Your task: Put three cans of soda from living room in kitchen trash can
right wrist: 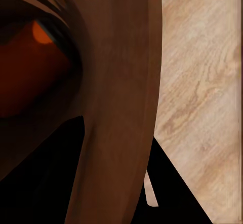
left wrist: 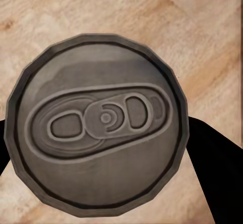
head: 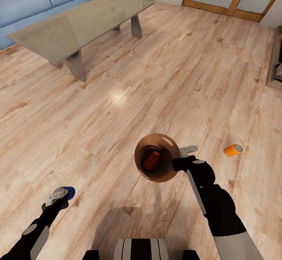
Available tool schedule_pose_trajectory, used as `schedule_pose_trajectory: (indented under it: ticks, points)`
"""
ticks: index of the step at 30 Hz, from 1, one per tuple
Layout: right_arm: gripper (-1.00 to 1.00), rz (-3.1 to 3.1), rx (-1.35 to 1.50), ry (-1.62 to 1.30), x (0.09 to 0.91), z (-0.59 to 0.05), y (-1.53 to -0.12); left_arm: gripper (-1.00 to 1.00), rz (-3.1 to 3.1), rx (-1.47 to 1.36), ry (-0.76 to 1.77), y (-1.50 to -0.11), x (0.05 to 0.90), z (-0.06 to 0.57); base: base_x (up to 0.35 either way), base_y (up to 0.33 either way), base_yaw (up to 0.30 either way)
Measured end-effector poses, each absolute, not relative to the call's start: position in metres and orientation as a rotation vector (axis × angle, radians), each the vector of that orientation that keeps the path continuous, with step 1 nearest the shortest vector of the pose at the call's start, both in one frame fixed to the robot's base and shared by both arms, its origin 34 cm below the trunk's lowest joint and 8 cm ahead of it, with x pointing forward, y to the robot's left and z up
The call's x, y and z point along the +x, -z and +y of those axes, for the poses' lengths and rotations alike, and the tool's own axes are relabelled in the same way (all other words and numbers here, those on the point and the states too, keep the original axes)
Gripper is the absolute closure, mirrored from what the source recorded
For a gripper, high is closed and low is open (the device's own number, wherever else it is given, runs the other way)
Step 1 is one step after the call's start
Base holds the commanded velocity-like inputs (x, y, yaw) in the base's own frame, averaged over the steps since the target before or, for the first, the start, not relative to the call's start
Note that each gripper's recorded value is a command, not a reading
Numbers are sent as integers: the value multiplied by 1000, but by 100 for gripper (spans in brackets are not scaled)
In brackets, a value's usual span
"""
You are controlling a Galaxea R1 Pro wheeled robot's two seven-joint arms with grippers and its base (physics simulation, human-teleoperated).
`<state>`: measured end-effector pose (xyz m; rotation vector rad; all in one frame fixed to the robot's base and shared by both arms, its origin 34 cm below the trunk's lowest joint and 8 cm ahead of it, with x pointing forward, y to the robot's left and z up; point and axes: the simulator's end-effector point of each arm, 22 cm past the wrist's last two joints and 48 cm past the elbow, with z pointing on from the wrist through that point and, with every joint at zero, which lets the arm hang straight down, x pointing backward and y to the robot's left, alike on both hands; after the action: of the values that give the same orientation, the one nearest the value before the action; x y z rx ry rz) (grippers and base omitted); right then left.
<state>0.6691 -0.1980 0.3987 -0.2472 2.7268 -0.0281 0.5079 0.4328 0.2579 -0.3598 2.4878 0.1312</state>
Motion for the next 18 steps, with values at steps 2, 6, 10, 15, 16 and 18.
schedule_pose_trajectory:
  ticks: [2, 6, 10, 15, 16, 18]
  points:
    - [100, 2724, -247, 28, 670, -198, -405, 100, 2485, -360, -130, -263, 510, 433, 0, 0, 0]
    - [100, 2718, -246, 28, 673, -198, -416, 100, 2479, -360, -129, -274, 514, 433, 0, 0, 0]
    - [100, 2713, -246, 28, 676, -198, -428, 100, 2473, -359, -128, -285, 518, 433, 0, 0, 0]
    - [100, 2707, -245, 27, 679, -198, -442, 100, 2465, -359, -127, -299, 523, 433, 0, 0, 0]
    - [100, 2706, -244, 27, 680, -198, -445, 100, 2463, -359, -126, -302, 524, 433, 0, 0, 0]
    - [100, 2703, -244, 27, 681, -198, -451, 100, 2460, -359, -125, -307, 526, 433, 0, 0, 0]
